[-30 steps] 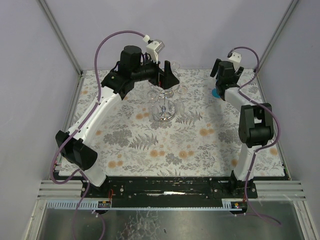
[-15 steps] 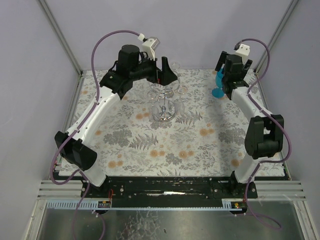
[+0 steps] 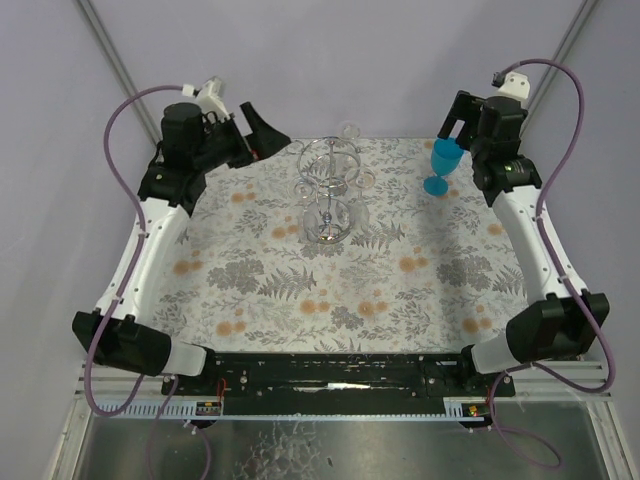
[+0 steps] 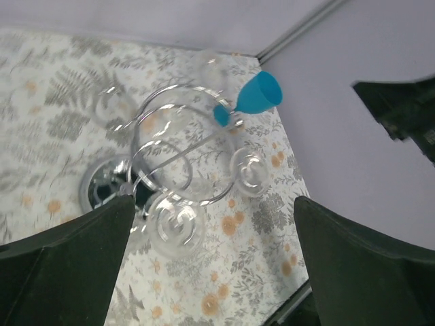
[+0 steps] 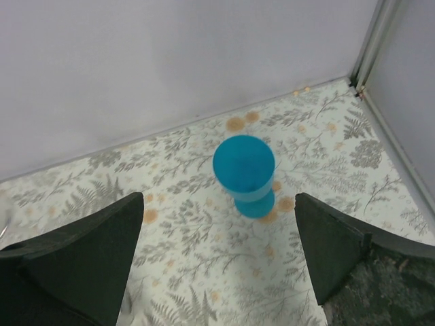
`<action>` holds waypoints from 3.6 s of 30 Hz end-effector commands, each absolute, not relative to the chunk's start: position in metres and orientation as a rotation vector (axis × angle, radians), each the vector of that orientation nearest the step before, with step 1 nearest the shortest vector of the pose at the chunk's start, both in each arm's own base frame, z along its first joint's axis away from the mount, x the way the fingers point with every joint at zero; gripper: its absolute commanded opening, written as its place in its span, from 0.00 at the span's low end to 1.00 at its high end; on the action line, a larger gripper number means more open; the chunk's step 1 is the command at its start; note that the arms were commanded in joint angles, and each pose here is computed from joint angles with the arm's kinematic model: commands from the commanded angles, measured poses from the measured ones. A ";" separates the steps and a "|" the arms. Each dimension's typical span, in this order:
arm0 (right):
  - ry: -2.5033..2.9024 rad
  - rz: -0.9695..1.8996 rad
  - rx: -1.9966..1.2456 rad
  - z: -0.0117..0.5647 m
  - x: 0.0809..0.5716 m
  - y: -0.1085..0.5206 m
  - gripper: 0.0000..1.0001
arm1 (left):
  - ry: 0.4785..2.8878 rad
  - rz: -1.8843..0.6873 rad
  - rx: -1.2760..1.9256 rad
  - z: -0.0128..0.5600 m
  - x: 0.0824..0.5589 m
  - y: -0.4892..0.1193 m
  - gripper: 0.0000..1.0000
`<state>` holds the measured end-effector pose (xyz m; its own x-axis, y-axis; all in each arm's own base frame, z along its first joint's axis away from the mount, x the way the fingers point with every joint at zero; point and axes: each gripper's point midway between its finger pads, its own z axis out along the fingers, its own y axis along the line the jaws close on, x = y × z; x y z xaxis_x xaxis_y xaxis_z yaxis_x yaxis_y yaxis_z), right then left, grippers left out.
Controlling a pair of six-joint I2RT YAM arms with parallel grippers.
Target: Take the wine glass off the wine glass rack
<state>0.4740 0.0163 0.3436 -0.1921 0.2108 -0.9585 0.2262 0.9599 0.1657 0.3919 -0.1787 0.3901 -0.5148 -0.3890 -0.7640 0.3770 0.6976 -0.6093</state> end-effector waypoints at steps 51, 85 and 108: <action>1.988 0.326 0.297 0.336 0.407 0.067 0.99 | 2.129 -1.593 -0.402 0.267 0.373 -0.197 0.39; 1.973 0.283 0.304 0.343 0.392 0.057 0.99 | 2.136 -1.660 -0.388 0.270 0.363 -0.203 0.00; 1.968 0.281 0.298 0.345 0.390 0.057 0.99 | 2.103 -1.661 -0.378 0.285 0.349 -0.194 0.00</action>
